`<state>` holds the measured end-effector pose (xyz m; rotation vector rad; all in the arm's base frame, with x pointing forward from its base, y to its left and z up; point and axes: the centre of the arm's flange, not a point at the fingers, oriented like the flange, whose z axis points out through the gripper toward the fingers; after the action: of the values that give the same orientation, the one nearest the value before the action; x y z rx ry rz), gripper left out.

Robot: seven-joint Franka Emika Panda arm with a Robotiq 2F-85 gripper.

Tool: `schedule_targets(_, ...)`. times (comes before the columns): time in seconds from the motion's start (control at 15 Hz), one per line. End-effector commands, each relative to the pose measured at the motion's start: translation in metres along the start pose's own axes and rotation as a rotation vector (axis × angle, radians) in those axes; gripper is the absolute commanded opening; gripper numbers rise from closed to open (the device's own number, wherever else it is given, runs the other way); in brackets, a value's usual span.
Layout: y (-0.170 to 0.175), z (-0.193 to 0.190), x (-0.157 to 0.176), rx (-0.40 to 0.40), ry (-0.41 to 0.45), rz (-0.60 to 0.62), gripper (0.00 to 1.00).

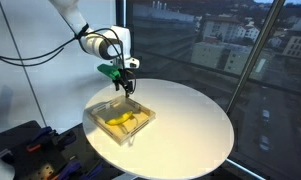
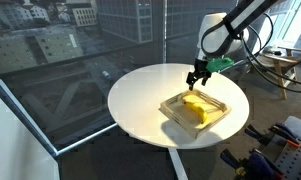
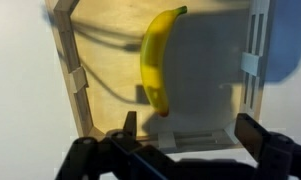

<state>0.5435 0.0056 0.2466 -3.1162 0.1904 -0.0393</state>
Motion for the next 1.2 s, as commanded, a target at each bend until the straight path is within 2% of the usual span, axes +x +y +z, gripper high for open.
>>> schedule_targets(0.0,0.007,0.010,0.002,0.001,0.002,-0.008,1.00)
schedule_targets(1.13,0.007,0.024,-0.003,-0.009,-0.034,0.012,1.00)
